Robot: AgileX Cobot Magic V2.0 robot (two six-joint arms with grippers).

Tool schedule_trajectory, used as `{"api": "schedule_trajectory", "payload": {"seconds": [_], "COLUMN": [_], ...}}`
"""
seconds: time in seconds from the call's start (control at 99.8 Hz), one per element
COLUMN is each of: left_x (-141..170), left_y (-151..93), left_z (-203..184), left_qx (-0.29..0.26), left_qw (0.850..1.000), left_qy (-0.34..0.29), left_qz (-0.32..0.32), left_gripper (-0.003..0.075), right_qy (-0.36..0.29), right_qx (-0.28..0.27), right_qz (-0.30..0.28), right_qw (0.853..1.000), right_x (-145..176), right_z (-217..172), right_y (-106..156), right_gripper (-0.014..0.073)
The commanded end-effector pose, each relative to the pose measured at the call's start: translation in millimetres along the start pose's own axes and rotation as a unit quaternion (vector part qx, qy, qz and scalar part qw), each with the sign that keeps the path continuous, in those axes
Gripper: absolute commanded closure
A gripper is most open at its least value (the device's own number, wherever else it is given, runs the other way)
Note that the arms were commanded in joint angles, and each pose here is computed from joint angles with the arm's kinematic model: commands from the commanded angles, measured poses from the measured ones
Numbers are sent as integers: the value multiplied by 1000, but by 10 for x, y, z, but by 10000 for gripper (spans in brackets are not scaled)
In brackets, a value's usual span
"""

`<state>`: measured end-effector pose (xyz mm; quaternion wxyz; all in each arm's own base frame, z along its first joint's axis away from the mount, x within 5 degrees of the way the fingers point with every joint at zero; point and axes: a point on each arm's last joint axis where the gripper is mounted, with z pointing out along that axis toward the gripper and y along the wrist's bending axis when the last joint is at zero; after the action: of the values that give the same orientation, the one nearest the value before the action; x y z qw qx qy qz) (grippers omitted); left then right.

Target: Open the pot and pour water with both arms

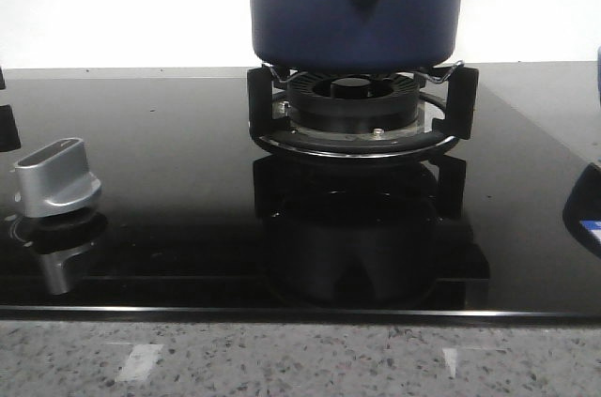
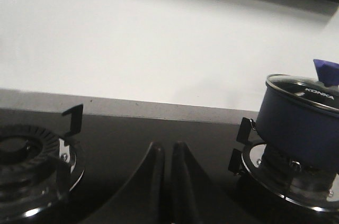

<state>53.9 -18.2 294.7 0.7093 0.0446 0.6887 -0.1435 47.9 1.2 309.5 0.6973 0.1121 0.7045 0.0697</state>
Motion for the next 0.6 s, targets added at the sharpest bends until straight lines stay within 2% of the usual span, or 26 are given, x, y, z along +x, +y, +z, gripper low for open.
{"api": "schedule_trajectory", "payload": {"seconds": [0.0,0.12,0.18,0.25,0.361,0.431,0.591], "left_x": [-273,-412,-461,-501,-543,-570,-636], "left_y": [-44,-126,-171,-233,-367,-484,-827], "left_z": [89,288,389,519,727,857,1171], "left_qx": [18,58,76,95,131,158,218], "left_qw": [999,997,996,993,987,982,968], "left_qy": [-22,5,16,26,41,52,74], "left_qz": [38,47,48,59,82,92,99], "left_gripper": [676,497,404,339,325,325,333], "right_qy": [-3,-3,-10,-17,-14,-4,11], "right_qx": [5,2,1,-1,-1,-1,-1], "right_qz": [-65,-69,-70,-71,-71,-70,-70], "right_qw": [998,998,997,997,997,998,997], "right_x": [-281,-448,-509,-548,-547,-530,-501], "right_z": [20,11,-1,-19,-22,-22,-22], "right_y": [62,113,130,142,144,143,142], "right_gripper": [662,624,564,474,303,232,214]}}
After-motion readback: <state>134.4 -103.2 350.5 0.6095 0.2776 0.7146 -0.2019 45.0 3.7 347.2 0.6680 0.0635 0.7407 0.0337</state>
